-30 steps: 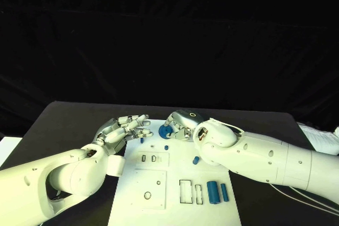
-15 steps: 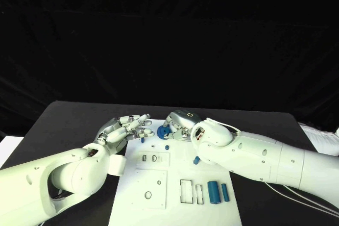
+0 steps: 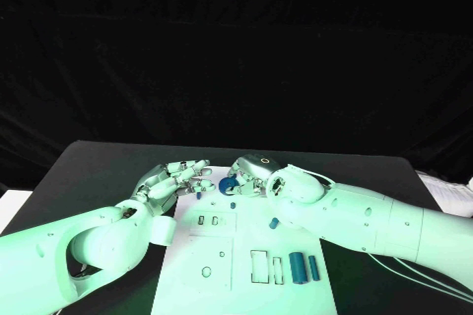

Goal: Assemble the parts on the task board

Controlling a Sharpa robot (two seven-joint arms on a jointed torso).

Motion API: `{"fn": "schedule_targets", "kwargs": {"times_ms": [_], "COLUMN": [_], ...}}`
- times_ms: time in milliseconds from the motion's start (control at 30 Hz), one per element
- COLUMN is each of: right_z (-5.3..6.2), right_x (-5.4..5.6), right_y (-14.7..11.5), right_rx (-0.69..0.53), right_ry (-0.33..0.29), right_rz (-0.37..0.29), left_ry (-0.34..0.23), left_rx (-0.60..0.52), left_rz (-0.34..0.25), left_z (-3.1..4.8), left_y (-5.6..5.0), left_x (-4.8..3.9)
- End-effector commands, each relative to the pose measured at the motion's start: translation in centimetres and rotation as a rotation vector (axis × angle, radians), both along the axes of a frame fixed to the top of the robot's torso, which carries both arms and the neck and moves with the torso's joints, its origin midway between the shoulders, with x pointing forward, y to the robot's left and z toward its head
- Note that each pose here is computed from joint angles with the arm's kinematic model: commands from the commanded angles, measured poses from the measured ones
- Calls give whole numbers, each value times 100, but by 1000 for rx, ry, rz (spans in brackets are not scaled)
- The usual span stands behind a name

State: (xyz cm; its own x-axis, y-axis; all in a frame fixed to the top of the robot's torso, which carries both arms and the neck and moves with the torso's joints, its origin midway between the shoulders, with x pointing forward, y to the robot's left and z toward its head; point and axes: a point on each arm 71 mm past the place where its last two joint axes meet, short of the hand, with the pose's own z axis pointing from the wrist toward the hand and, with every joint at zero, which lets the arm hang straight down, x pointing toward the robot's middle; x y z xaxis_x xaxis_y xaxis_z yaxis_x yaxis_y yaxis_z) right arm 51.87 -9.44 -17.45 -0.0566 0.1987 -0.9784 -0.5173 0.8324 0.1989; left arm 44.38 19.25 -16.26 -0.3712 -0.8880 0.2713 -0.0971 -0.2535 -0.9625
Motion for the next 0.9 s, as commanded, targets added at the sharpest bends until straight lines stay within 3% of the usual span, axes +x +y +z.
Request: {"fn": "schedule_targets", "kwargs": {"times_ms": [33,333,500,600,733,900], "right_z": [-50,-76,-8,61,119,191], "right_x": [2,19,6,-23,-40,-60], "right_y": [11,-18,-51,-124,-286,-646], "right_rx": [-36,-50,23,124,241,343], "right_ry": [58,88,26,-13,12,93], "right_rz": [8,-9,-11,28,85,92], "left_ry": [5,13,13,14,14,14], "left_rx": [-14,-13,-13,-11,-9,-7], "left_rz": [-33,-40,-40,-37,-31,-26], "left_z": [8,2,1,-1,-4,-7], "left_y": [-32,-36,-34,-23,2,24], "left_x": [-12,-12,-10,-5,0,9]}}
